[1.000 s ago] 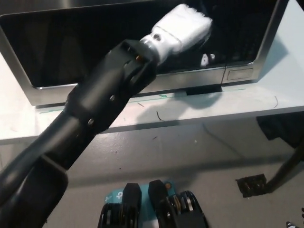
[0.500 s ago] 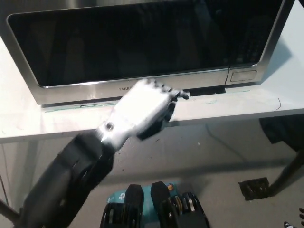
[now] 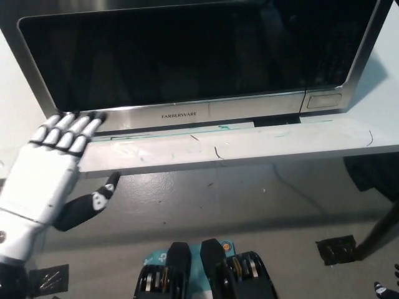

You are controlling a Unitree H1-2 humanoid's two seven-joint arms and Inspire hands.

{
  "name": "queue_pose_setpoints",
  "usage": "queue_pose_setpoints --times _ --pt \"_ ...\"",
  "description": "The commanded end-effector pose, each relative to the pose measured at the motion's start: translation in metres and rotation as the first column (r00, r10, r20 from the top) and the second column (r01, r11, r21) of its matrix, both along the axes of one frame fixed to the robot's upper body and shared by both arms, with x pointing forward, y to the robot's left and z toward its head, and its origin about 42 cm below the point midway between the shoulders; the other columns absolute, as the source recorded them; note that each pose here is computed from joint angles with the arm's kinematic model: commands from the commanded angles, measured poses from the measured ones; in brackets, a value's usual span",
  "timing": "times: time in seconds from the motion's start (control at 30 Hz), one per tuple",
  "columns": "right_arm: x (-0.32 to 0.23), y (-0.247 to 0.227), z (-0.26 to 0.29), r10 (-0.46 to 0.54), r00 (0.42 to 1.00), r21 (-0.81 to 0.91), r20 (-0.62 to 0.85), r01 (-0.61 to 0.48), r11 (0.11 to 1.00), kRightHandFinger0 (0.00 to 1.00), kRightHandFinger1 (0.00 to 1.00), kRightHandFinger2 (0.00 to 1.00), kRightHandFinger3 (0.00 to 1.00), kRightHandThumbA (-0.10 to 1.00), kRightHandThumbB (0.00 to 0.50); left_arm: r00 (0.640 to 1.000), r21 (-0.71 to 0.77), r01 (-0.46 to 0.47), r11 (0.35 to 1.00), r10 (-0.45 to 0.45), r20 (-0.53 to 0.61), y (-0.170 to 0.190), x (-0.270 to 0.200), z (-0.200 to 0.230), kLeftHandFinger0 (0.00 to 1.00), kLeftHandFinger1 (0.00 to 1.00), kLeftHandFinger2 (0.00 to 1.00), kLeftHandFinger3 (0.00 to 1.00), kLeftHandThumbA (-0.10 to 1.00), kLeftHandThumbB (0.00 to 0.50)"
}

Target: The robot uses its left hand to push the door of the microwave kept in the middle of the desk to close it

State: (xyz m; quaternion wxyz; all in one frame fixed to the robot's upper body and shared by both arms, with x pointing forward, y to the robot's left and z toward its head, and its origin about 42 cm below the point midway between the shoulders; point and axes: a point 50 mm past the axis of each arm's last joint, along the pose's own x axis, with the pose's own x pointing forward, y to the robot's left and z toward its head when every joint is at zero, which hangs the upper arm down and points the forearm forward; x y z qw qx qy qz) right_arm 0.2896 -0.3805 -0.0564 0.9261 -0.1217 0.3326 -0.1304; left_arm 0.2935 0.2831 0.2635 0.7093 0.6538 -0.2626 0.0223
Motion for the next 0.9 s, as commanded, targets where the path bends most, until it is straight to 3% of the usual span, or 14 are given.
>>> queue_pose_setpoints --times 0.0,0.07,0.13,0.2,0.4,0.53,0.7,0.87 --pt "0.011 -0.013 0.012 -0.017 0.998 -0.03 0.062 0.019 0.999 1.0 1.0 1.0 1.0 0.58 0.0 0.992 -0.007 -0.128 0.992 0.128 0.01 0.02 0.005 -0.012 1.0 1.0 1.0 1.0 1.0 0.342" --pt "0.013 -0.013 0.013 -0.015 0.998 -0.031 0.063 0.017 0.999 1.0 1.0 1.0 1.0 0.58 0.0 0.979 -0.029 -0.194 0.981 0.192 -0.07 0.033 0.01 -0.042 1.0 1.0 1.0 1.0 1.0 0.428" --pt "0.013 -0.013 0.013 -0.015 0.998 -0.031 0.064 0.017 0.999 1.0 1.0 1.0 1.0 0.58 0.0 0.976 -0.036 -0.204 0.978 0.2 -0.089 0.035 0.012 -0.051 1.0 1.0 1.0 1.0 1.0 0.463" --pt "0.013 -0.013 0.013 -0.015 0.998 -0.031 0.064 0.017 0.999 1.0 1.0 1.0 1.0 0.58 0.0 0.954 -0.031 -0.247 0.969 0.237 -0.185 0.043 0.014 -0.081 1.0 1.0 1.0 1.0 1.0 0.499" --pt "0.016 -0.014 0.015 -0.013 0.998 -0.033 0.069 0.016 0.999 1.0 1.0 1.0 1.0 0.58 0.0 0.918 -0.046 -0.295 0.954 0.27 -0.29 0.049 0.018 -0.13 1.0 1.0 1.0 1.0 1.0 0.5" --pt "0.019 -0.014 0.017 -0.012 0.997 -0.032 0.073 0.015 0.999 1.0 1.0 1.0 1.0 0.58 0.0 0.855 -0.007 -0.356 0.934 0.323 -0.405 0.05 0.012 -0.166 1.0 1.0 1.0 1.0 1.0 0.5" --pt "0.02 -0.013 0.017 -0.015 0.997 -0.028 0.077 0.017 0.999 1.0 1.0 1.0 1.0 0.58 0.0 0.854 -0.021 -0.377 0.926 0.338 -0.395 0.054 0.002 -0.187 1.0 1.0 1.0 1.0 1.0 0.5" --pt "0.02 -0.012 0.016 -0.022 0.997 -0.021 0.08 0.024 1.0 1.0 1.0 1.0 1.0 0.58 0.0 0.826 -0.024 -0.41 0.912 0.361 -0.432 0.064 -0.004 -0.199 1.0 1.0 1.0 1.0 1.0 0.5"
